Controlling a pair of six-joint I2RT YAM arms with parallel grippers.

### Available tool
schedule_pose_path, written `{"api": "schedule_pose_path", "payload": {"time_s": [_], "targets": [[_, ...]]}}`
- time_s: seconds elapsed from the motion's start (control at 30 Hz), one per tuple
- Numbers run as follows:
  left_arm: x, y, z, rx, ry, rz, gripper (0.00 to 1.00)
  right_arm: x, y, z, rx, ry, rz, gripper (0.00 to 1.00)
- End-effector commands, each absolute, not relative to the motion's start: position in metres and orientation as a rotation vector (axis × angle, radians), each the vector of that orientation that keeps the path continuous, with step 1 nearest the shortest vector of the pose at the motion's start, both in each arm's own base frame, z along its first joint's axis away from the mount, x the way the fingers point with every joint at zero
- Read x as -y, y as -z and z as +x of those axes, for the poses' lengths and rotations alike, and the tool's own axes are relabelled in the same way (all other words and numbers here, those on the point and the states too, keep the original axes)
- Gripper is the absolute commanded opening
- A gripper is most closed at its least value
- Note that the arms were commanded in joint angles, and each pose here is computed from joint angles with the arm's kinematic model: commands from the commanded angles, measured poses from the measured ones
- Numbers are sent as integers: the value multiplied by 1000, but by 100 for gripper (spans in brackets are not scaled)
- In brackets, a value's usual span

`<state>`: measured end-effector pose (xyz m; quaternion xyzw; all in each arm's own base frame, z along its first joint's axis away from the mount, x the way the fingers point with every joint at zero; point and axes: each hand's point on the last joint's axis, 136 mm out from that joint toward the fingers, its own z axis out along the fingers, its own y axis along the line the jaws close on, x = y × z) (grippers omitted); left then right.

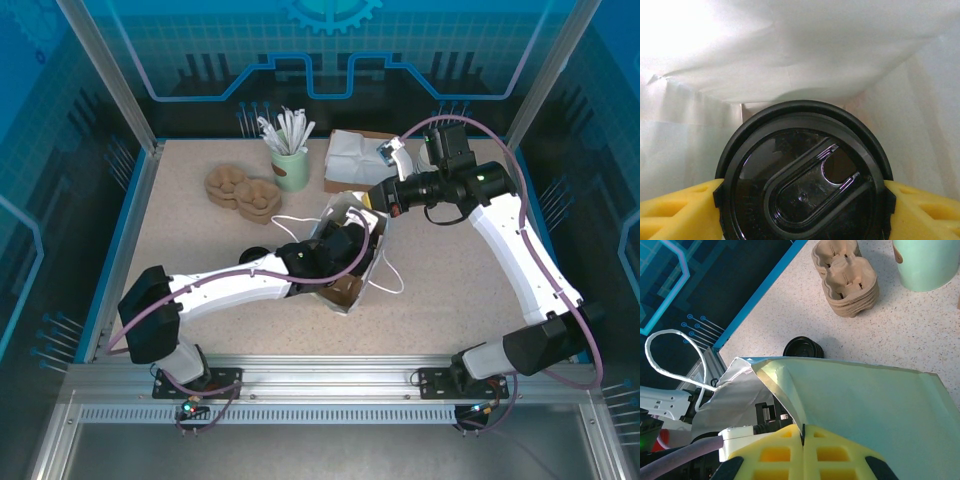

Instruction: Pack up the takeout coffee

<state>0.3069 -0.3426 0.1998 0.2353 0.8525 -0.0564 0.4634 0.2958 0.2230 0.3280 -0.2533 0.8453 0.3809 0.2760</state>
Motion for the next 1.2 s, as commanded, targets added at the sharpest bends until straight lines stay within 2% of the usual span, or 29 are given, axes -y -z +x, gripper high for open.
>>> {"api": "schedule_pose_path", "payload": {"time_s": [0.0,0.83,1.17], "targets": [[347,-211,314,-2065,125,549,75,-223,-341,296,-2229,-1049,-699,0],[338,-177,333,-2222,82,476,75,-228,-330,310,-2249,-1120,-667,0],[333,-164,341,-2289,91,430,75,-230,-325,329,-2230,-1130,-630,5]]}}
